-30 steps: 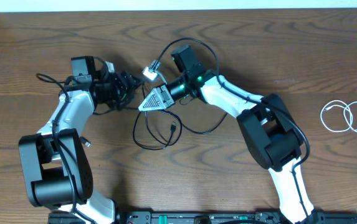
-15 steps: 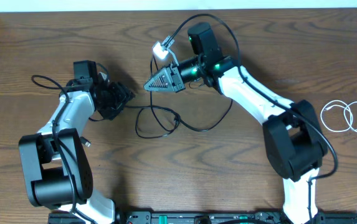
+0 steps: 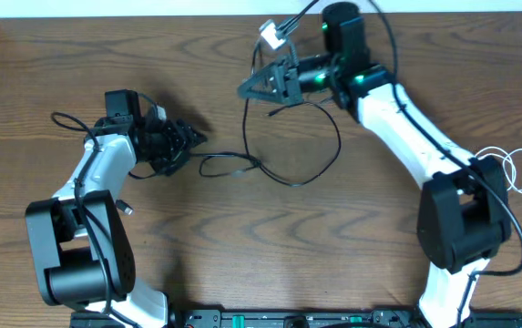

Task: Untangle cables

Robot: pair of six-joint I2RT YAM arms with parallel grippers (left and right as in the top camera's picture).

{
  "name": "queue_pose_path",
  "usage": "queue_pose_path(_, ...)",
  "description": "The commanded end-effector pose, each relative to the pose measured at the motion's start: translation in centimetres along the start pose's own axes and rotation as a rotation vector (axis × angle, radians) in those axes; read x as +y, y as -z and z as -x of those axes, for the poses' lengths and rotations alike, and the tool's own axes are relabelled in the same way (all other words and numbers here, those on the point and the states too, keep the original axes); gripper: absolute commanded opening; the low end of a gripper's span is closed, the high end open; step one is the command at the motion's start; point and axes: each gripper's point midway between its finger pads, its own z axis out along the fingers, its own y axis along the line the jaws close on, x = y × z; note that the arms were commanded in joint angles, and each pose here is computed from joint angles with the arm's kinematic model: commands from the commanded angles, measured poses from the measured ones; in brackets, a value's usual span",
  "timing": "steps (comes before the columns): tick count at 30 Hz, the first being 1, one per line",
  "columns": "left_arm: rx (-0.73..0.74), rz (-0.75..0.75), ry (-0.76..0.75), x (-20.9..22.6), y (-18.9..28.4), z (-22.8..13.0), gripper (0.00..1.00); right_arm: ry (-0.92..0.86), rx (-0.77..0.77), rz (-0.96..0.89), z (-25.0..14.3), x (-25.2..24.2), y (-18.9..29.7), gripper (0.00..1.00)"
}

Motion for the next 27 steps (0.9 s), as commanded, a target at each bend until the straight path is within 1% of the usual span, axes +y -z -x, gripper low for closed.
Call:
queue_pose_path(1, 0.038, -0.182, -0.062, -4.5, 2.3, -0.6, 0.66, 0.006, -0.007, -0.005, 0.6, 1.1, 0.2, 0.01)
queue_pose_path(4, 0.022, -0.144, -0.065, -4.3, 3.1, -1.1, 0.66, 0.003, -0.031, -0.061, 1.0, 0.1, 0.3, 0.01)
queue_pose_path(8, -0.027, -0.032, -0.048, -3.0, 4.6, -1.6, 0.66, -0.034, -0.074, -0.192, 1.4, -2.3, 0.7, 0.01)
queue_pose_path(10, -0.019, -0.015, -0.051, -3.1, 5.5, -2.7, 0.66, -0.060, -0.093, -0.266, 1.4, -3.7, 1.0, 0.01)
queue_pose_path(12, 0.001, -0.003, -0.049, -3.1, 5.5, -3.4, 0.66, -0.062, -0.100, -0.287, 1.5, -4.0, 1.1, 0.01)
queue_pose_path(15, 0.059, 0.039, -0.048, -2.6, 4.8, -5.3, 0.66, -0.057, -0.111, -0.317, 1.7, -4.5, 1.2, 0.01)
queue_pose_path(17, 0.120, 0.061, -0.048, -2.6, 3.6, -7.4, 0.66, -0.057, -0.114, -0.327, 1.7, -4.7, 1.3, 0.01)
queue_pose_path(20, 0.156, 0.089, 0.000, -2.8, 2.6, -9.0, 0.66, -0.057, -0.113, -0.328, 1.7, -4.7, 1.3, 0.01)
queue_pose_path(23, 0.113, 0.145, 0.017, -2.9, 1.8, -8.9, 0.67, -0.058, -0.111, -0.326, 1.6, -4.6, 1.2, 0.01)
queue_pose_path(25, 0.083, 0.174, 0.025, -3.1, 1.2, -8.9, 0.70, -0.058, -0.111, -0.325, 1.6, -4.6, 1.2, 0.01)
queue_pose_path(27, 0.094, 0.173, 0.018, -3.7, 0.6, -9.6, 0.70, -0.058, -0.109, -0.322, 1.6, -4.5, 1.2, 0.01)
